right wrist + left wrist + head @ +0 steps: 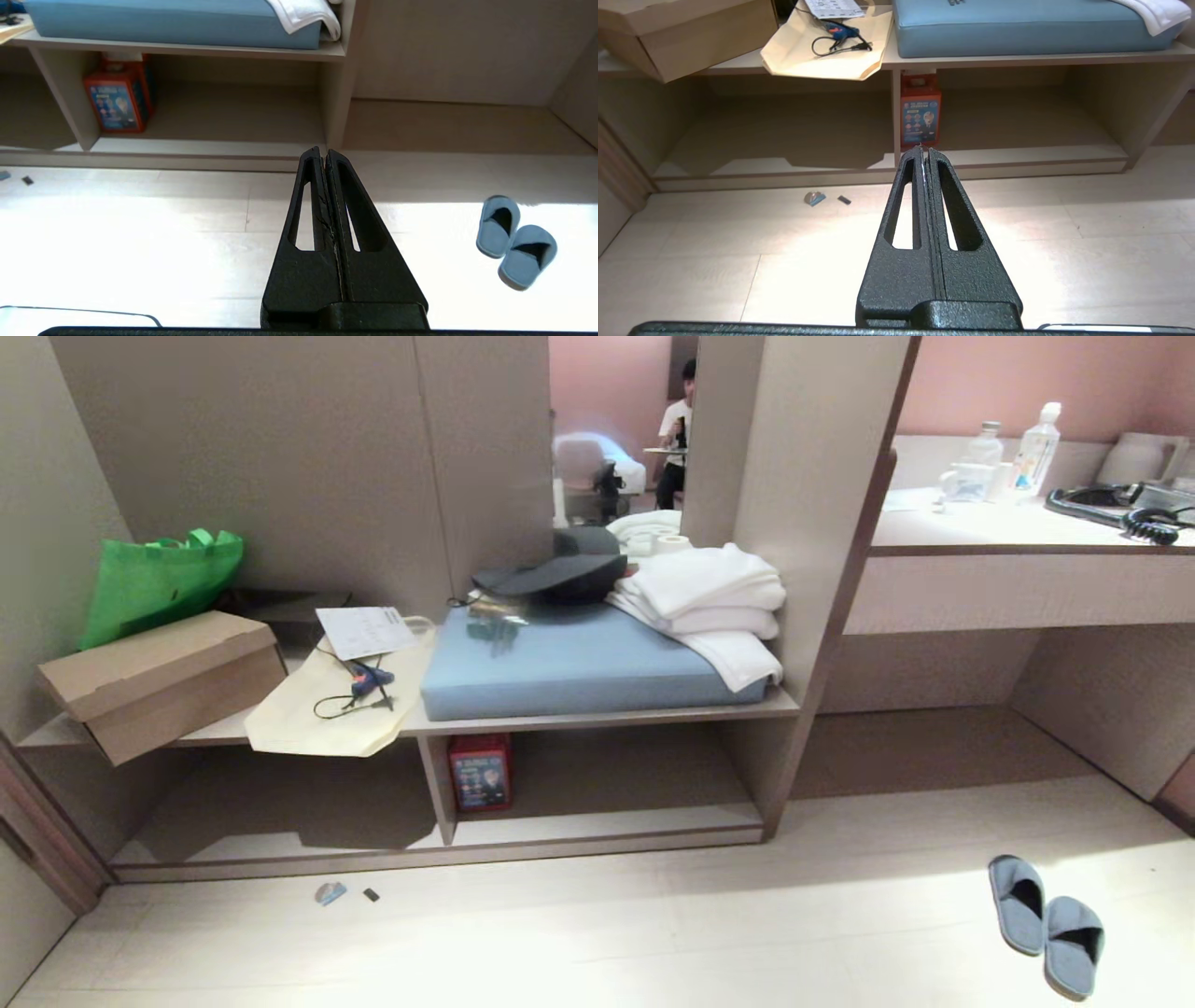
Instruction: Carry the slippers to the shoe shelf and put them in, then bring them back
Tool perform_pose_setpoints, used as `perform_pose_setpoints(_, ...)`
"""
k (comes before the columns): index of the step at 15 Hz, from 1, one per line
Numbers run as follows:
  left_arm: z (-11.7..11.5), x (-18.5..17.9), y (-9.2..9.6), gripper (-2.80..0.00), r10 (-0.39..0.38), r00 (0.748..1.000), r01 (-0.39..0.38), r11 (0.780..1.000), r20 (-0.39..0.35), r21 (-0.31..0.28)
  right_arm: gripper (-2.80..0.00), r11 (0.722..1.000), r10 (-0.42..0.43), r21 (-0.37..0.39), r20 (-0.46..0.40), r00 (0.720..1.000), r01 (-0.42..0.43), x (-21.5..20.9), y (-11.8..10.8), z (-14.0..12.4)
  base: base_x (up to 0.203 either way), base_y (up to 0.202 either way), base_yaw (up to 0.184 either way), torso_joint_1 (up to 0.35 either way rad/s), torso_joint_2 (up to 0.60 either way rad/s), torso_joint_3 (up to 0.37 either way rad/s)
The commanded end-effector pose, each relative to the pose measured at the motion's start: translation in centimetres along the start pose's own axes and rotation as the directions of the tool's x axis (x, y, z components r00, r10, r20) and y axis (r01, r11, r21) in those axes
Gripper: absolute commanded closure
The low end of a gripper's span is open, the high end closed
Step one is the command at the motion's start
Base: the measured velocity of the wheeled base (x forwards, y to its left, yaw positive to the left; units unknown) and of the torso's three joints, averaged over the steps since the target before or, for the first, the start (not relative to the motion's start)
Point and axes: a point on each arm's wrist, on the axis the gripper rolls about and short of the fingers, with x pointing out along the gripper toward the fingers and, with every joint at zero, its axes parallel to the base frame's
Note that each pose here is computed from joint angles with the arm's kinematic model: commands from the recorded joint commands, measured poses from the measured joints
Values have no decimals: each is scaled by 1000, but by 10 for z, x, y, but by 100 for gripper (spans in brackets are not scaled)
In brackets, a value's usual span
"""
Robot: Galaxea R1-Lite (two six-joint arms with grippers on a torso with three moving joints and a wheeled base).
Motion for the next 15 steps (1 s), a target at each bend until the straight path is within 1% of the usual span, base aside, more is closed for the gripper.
perform_pose_setpoints(1, 0, 0, 0, 0, 1, 1000, -1, 1000, 0, -1, 0, 1000, 2, -2, -2, 1000, -2, 0, 0, 0, -194, 0, -4, 0, -2, 2)
perform_pose_setpoints(15, 0, 0, 0, 0, 1, 1000, -1, 1000, 0, -1, 0, 1000, 0, -2, -2, 1000, 0, 0, 0, 0, -197, 0, 0, 1, 2, 3)
